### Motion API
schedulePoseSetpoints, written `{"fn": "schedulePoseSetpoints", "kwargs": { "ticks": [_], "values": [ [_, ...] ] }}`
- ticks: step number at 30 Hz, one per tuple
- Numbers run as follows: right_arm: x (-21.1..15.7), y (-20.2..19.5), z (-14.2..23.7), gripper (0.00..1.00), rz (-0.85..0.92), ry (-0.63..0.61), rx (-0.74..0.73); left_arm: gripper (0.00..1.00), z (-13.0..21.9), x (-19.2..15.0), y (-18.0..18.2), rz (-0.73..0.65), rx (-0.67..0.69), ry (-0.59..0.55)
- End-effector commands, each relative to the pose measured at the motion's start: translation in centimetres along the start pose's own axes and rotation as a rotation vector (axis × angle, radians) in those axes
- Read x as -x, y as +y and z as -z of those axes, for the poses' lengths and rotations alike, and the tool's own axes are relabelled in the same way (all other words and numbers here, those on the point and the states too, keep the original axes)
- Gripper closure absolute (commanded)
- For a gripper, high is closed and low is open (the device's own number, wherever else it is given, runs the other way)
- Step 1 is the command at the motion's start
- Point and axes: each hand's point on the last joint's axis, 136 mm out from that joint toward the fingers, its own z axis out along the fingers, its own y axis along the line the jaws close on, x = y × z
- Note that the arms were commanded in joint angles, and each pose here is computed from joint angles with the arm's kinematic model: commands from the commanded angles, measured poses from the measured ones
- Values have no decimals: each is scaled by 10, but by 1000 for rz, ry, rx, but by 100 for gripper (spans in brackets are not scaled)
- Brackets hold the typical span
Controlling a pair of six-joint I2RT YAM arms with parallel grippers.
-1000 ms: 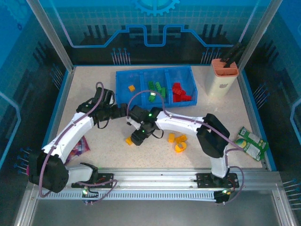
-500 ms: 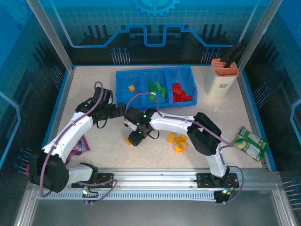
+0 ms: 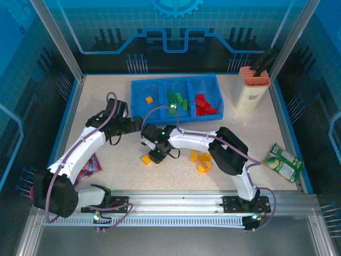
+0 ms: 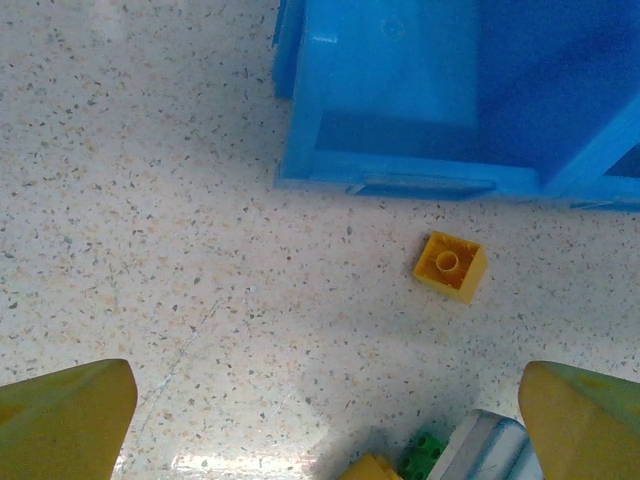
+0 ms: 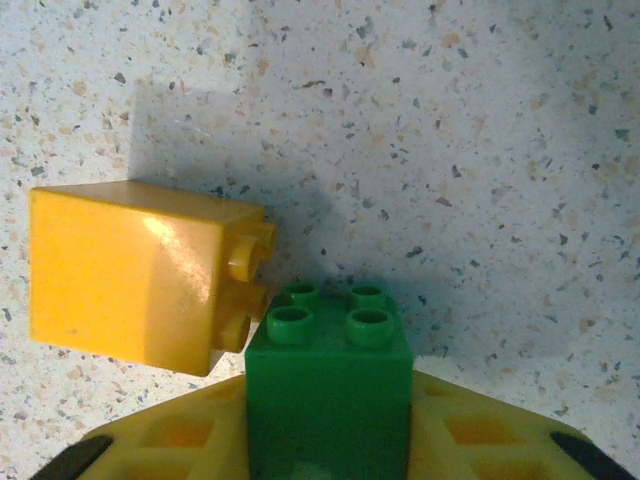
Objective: Sort the legos into containers by color
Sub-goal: Pick up the lego from the bottom-center of the table, then place the lego in the container.
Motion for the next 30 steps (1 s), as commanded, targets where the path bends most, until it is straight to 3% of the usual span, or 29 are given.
{"fn": "schedulePoseSetpoints", "kwargs": {
  "ticks": [1,16,30],
  "values": [
    [-27,-20,-18,68,-45,101,-37,1,7,0,-20,-16,-95,12],
    [-22,-65,59,75,-104,9,-66,1,5,0,-18,-9,-90,16],
    [81,-173,94,74,-153,-267,-211,1,-2,-35,1,33,-30,96]
  ]
}}
